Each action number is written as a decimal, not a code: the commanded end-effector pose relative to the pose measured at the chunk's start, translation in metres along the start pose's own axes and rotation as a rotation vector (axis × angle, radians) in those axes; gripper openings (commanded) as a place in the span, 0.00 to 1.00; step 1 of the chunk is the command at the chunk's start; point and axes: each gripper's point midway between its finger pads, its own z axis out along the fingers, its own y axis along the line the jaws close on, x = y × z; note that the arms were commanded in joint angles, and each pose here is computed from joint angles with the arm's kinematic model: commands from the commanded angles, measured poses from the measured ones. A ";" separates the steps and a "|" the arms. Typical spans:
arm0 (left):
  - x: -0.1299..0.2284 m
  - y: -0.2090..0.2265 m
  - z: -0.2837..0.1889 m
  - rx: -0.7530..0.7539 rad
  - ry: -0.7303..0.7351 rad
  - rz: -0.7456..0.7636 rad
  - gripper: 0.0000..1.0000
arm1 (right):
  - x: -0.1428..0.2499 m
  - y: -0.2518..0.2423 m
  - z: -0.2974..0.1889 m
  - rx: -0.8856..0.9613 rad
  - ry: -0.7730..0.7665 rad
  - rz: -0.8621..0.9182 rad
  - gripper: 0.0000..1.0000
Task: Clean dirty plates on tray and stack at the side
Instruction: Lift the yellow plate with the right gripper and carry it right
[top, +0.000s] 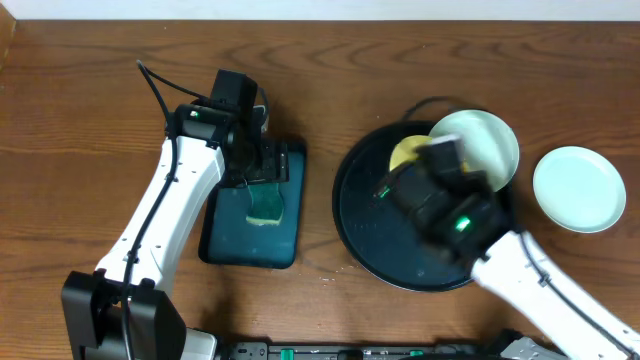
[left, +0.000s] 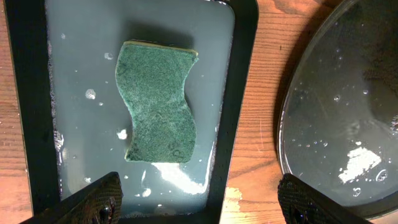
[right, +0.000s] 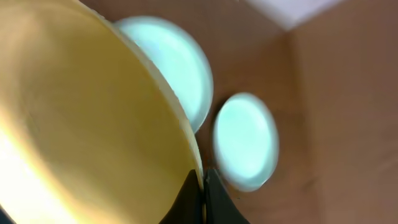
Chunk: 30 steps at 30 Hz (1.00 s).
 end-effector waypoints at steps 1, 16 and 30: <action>-0.001 -0.001 -0.003 0.010 -0.007 0.006 0.81 | 0.013 0.008 0.016 -0.238 0.169 0.184 0.01; -0.001 -0.001 -0.003 0.010 -0.007 0.006 0.81 | 0.052 -0.134 0.109 -0.325 0.341 0.911 0.01; -0.001 -0.001 -0.003 0.010 -0.007 0.006 0.81 | 0.175 -0.178 0.195 -0.136 0.651 1.282 0.01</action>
